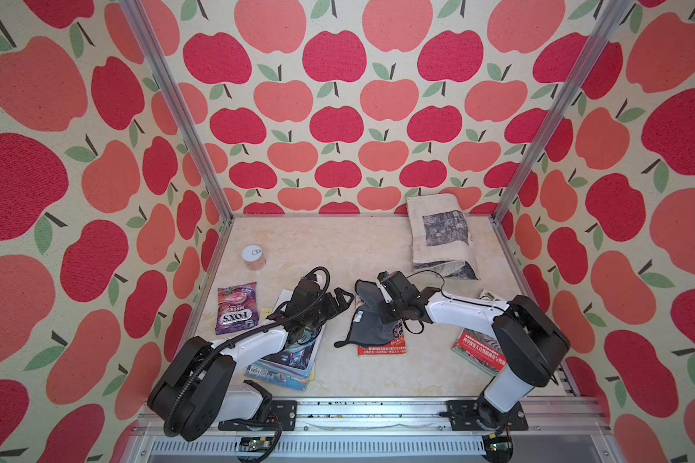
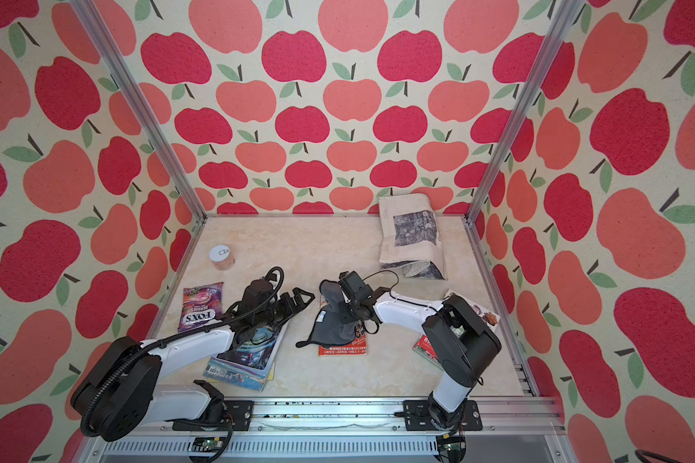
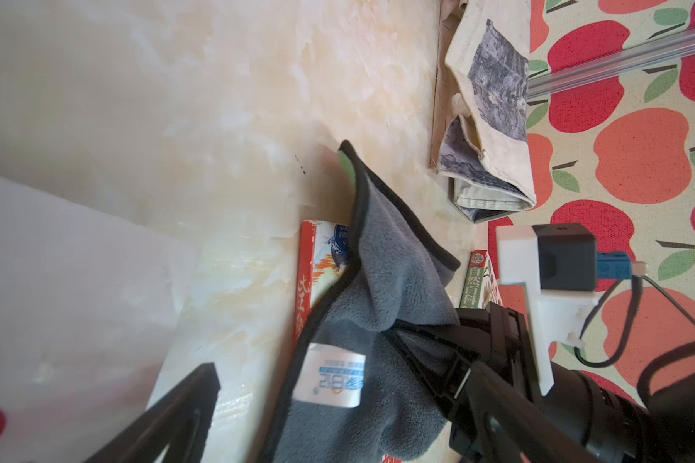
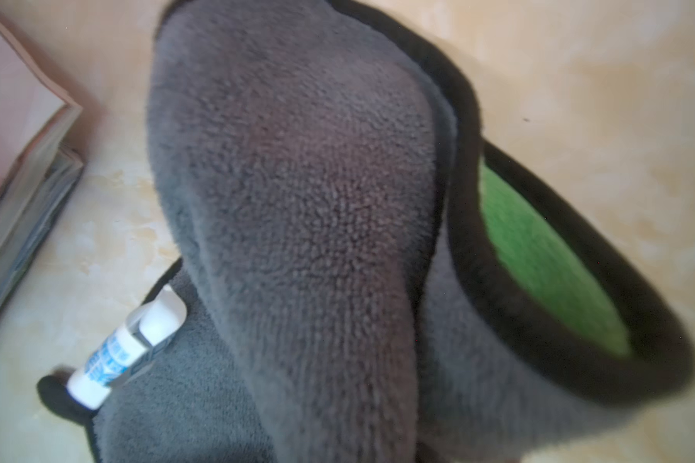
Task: Wipe the cover of the book
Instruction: Wipe the dirt from the cover of the book.
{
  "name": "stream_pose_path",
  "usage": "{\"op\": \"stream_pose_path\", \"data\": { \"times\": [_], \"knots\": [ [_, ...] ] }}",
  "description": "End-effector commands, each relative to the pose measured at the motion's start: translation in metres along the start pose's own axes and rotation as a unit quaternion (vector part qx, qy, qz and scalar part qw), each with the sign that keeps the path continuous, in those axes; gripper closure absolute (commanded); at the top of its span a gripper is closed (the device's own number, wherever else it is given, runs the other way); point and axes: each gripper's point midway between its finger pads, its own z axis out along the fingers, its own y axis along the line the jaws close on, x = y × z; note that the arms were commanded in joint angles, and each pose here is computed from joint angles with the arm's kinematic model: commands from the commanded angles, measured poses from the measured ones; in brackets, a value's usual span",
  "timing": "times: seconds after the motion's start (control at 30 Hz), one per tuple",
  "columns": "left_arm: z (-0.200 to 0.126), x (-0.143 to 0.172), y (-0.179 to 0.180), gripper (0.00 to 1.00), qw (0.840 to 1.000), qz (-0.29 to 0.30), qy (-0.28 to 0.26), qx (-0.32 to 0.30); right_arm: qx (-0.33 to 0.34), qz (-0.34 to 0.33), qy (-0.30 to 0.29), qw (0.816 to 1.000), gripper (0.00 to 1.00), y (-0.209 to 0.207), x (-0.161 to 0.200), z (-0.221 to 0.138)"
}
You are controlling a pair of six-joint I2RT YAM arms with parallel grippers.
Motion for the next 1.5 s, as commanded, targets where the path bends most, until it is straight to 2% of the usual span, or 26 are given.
{"op": "stream_pose_path", "data": {
  "times": [0.0,0.2,0.33,0.43,0.67,0.83,1.1,1.2,1.3,1.47],
  "knots": [
    [-0.006,-0.008,-0.017,0.01,1.0,0.002,-0.009,0.02,-0.023,-0.014,0.092,0.995,1.0,0.022,0.041,0.026],
    [-0.019,-0.004,-0.013,0.01,1.0,0.006,-0.011,0.005,-0.032,0.001,0.079,0.996,1.0,0.017,0.029,0.031],
    [-0.023,-0.009,-0.011,0.01,1.0,0.01,-0.023,0.001,-0.013,0.03,0.078,0.996,1.0,-0.018,0.026,0.027],
    [-0.02,-0.011,-0.011,0.01,1.0,0.007,-0.02,0.004,-0.004,0.056,0.074,0.996,1.0,-0.042,0.029,0.018],
    [-0.006,-0.011,-0.01,0.01,1.0,0.004,-0.007,0.008,0.043,0.06,0.076,0.994,1.0,-0.073,0.051,-0.002],
    [0.0,-0.011,-0.015,0.01,1.0,0.003,0.001,0.014,0.033,0.056,0.084,0.994,1.0,-0.066,0.066,-0.011],
    [-0.004,-0.01,-0.011,0.01,1.0,0.004,-0.002,0.007,0.017,0.036,0.116,0.992,1.0,-0.033,0.125,-0.028],
    [-0.002,-0.011,-0.014,0.01,1.0,0.005,-0.002,0.011,0.01,0.046,0.114,0.992,1.0,-0.028,0.134,-0.031],
    [0.001,-0.011,-0.017,0.01,1.0,0.006,0.002,0.013,0.029,0.048,0.097,0.994,1.0,-0.037,0.127,-0.03],
    [0.0,-0.013,-0.025,0.01,1.0,0.01,0.005,0.017,0.042,0.065,0.081,0.994,1.0,-0.066,0.088,-0.02]
  ]
}}
